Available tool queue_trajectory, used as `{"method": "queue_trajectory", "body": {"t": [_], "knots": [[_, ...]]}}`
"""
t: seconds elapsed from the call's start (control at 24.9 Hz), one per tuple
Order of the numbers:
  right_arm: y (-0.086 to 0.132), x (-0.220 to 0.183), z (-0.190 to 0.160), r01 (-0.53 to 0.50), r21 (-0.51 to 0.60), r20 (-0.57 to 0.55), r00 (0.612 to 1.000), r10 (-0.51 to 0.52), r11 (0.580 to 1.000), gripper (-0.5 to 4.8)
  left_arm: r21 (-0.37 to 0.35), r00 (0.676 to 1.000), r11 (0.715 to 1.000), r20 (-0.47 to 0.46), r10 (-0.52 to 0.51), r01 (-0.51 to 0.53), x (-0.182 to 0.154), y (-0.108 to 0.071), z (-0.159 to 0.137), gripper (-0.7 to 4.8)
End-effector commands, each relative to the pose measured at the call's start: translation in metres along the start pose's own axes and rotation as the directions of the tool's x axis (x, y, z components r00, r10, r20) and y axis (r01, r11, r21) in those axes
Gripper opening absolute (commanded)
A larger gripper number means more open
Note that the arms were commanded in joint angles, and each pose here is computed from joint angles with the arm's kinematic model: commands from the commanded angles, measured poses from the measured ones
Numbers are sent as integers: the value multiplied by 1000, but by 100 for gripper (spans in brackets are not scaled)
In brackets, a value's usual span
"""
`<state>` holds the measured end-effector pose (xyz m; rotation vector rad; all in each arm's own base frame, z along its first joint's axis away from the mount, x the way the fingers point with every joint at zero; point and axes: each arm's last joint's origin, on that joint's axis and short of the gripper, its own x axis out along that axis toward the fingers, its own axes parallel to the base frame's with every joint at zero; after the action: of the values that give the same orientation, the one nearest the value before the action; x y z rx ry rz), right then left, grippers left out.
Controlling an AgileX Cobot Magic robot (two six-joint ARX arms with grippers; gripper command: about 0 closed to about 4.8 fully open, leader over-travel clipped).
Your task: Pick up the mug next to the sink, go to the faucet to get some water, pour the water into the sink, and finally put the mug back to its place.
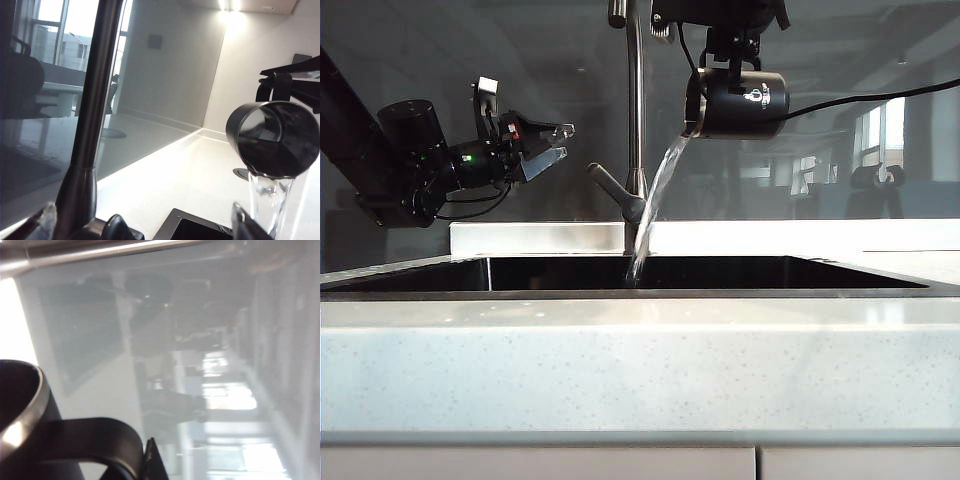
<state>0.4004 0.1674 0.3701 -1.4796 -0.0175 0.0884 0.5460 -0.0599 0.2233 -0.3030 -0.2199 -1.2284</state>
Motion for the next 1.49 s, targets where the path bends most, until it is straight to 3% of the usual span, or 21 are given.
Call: {"method": "queue_trajectory", "body": {"t": [0.04, 0.4, 0.92, 0.96, 1.05, 1.09, 1.13, 1.21, 1.25, 1.29, 1.37, 1.41, 1.49], "knots": [[-17, -6, 1, 86, -54, 10, 996, -85, 995, -5, 19, 1000, 1000, 9, -8, 8, 0, -2, 5, 479], [-24, -7, 1, 149, -270, 14, 988, -151, 951, -5, 19, 1000, 1000, 8, -8, 8, 1, -2, 5, 479], [-27, -8, 1, 171, -267, -10, 983, -181, 948, -5, 18, 1000, 1000, 6, -12, 12, 1, -2, 5, 479], [-27, -8, 0, 169, -240, -27, 983, -180, 956, -5, 18, 1000, 1000, 6, -12, 12, 1, -2, 5, 479], [-27, -8, -1, 181, -37, -69, 981, -184, 983, -5, 18, 1000, 1000, 5, -12, 12, 1, -2, 5, 479], [-27, -8, -3, 201, 138, -125, 975, -184, 970, -5, 19, 1000, 1000, 6, -12, 12, 2, -2, 5, 479], [-27, -8, -4, 219, 231, -164, 969, -184, 948, -5, 20, 1000, 1000, 6, -13, 13, 2, -2, 5, 479], [-26, -8, -7, 286, 450, -267, 947, -179, 846, -5, 21, 1000, 1000, 7, -13, 13, 2, -2, 5, 479], [-25, -9, -9, 329, 547, -321, 932, -170, 770, -6, 20, 1000, 1000, 7, -13, 13, 2, -2, 5, 479], [-23, -9, -10, 348, 605, -356, 923, -148, 716, -5, 19, 1000, 1000, 6, -13, 12, 2, -2, 5, 479], [-18, -9, -11, 348, 679, -375, 921, -102, 646, -5, 18, 1000, 1000, 6, -13, 13, 2, -2, 5, 479], [-14, -10, -12, 340, 740, -379, 924, -58, 580, -5, 17, 1000, 1000, 5, -13, 13, 2, -2, 5, 479], [-9, -10, -12, 347, 787, -392, 920, -22, 510, -5, 17, 1000, 1000, 5, -13, 13, 2, -2, 5, 479]]}}
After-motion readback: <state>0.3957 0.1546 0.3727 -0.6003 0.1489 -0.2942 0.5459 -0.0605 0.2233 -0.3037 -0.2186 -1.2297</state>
